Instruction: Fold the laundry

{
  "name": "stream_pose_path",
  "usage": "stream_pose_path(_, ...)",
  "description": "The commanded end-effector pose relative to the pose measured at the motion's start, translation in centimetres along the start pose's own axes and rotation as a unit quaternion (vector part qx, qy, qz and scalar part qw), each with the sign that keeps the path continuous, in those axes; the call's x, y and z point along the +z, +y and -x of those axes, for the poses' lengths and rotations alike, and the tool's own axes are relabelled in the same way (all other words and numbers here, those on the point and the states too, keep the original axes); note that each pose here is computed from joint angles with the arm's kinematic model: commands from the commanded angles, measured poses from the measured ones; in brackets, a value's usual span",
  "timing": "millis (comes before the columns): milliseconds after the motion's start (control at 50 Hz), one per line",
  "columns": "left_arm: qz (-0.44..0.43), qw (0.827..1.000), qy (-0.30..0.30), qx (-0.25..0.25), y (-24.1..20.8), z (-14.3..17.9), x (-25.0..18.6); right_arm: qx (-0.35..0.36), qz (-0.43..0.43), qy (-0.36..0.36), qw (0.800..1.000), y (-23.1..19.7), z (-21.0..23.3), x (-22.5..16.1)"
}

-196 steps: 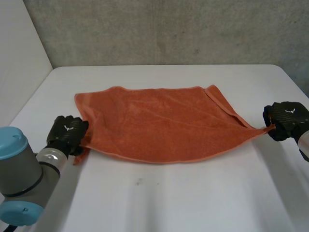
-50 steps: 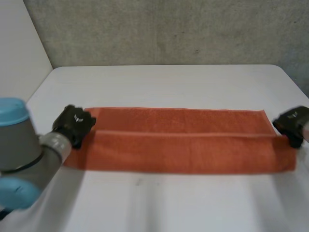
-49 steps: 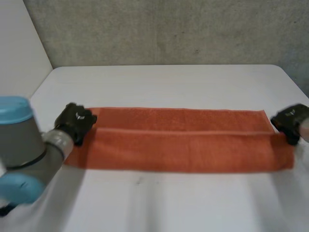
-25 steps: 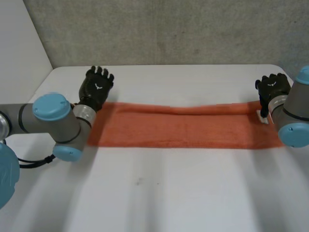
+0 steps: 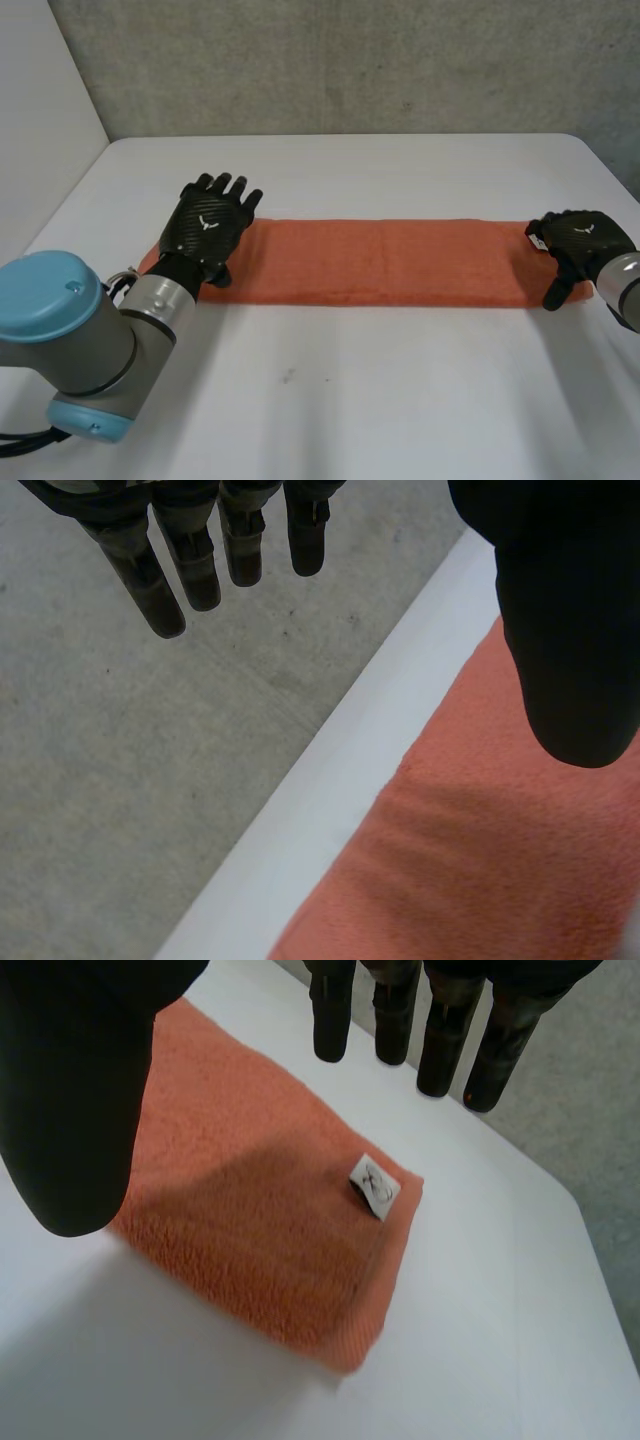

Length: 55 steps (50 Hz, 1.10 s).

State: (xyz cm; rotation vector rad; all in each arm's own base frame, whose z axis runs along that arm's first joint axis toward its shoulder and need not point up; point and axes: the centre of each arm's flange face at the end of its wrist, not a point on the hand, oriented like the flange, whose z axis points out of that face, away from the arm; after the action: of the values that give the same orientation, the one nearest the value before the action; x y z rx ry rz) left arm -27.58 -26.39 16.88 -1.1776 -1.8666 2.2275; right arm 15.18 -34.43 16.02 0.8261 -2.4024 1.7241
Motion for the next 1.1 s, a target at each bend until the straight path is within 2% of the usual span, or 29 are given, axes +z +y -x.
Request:
stream_pose_path(20, 0.007, 0.999, -0.018, -0.035, 0.3, 0.6, 0.0, 0.009, 0.010, 0.011, 1.000, 1.4, -1.6, 0.9)
stream_pose_path(340, 0.014, 0.999, -0.019, -0.037, 0.6, 0.4, -0.2, 0.014, 0.027, -0.001, 1.000, 3.0, -1.4, 2.3)
stream_pose_path(860, 0.020, 0.999, -0.014, -0.038, 0.8, 0.1, -0.6, 0.010, 0.039, 0.020, 0.999, 4.5, -3.6, 3.6)
stream_pose_path(1020, 0.020, 0.999, -0.015, -0.038, 0.8, 0.1, -0.6, 0.002, 0.039, 0.060, 0.997, 4.1, -6.3, 4.1)
stream_pose_path(1100, 0.021, 0.999, -0.016, -0.038, 0.8, 0.2, -0.6, -0.047, 0.059, 0.129, 0.989, 4.5, -10.1, 4.4)
